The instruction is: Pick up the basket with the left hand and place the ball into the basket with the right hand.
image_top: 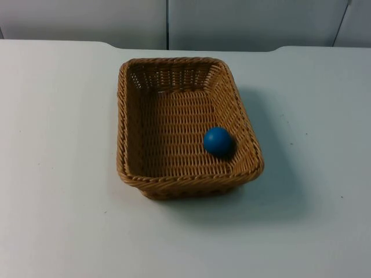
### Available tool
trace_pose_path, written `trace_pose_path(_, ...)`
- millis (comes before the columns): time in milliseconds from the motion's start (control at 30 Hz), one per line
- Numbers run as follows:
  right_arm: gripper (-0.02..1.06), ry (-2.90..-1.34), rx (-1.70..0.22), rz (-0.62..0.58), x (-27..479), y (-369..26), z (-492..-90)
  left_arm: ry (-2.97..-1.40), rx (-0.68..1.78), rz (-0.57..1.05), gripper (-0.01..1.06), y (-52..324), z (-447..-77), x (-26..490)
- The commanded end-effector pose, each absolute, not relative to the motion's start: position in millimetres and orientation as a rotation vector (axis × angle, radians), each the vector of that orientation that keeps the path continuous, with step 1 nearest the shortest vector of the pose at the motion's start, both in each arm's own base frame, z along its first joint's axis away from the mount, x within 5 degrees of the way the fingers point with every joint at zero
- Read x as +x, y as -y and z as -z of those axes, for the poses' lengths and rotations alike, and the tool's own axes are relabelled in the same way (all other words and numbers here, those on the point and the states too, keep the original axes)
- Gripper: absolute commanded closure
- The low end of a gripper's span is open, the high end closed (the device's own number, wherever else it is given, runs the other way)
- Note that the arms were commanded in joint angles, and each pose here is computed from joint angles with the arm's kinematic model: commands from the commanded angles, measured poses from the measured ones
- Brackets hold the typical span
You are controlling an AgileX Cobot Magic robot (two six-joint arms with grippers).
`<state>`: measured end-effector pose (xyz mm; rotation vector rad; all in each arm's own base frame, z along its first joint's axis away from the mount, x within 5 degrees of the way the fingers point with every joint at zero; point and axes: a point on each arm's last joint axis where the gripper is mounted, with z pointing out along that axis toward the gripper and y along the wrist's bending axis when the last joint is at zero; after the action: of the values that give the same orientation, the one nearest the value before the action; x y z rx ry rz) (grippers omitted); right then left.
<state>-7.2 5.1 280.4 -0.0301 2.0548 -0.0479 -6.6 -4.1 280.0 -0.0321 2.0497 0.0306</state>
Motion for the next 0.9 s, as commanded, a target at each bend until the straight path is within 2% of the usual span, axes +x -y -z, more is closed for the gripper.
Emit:
trace_pose_path(0,0.05,-2.050,-0.034,0.043,-7.0,-5.1,-279.4,-2.047,-0.033,-0.024,0.00,4.6,-279.7,-6.9)
trace_pose_path(867,0.05,-2.048,-0.086,0.012,-7.2,-4.7,-279.4,-2.047,-0.033,-0.024,0.00,4.6,-279.7,-6.9)
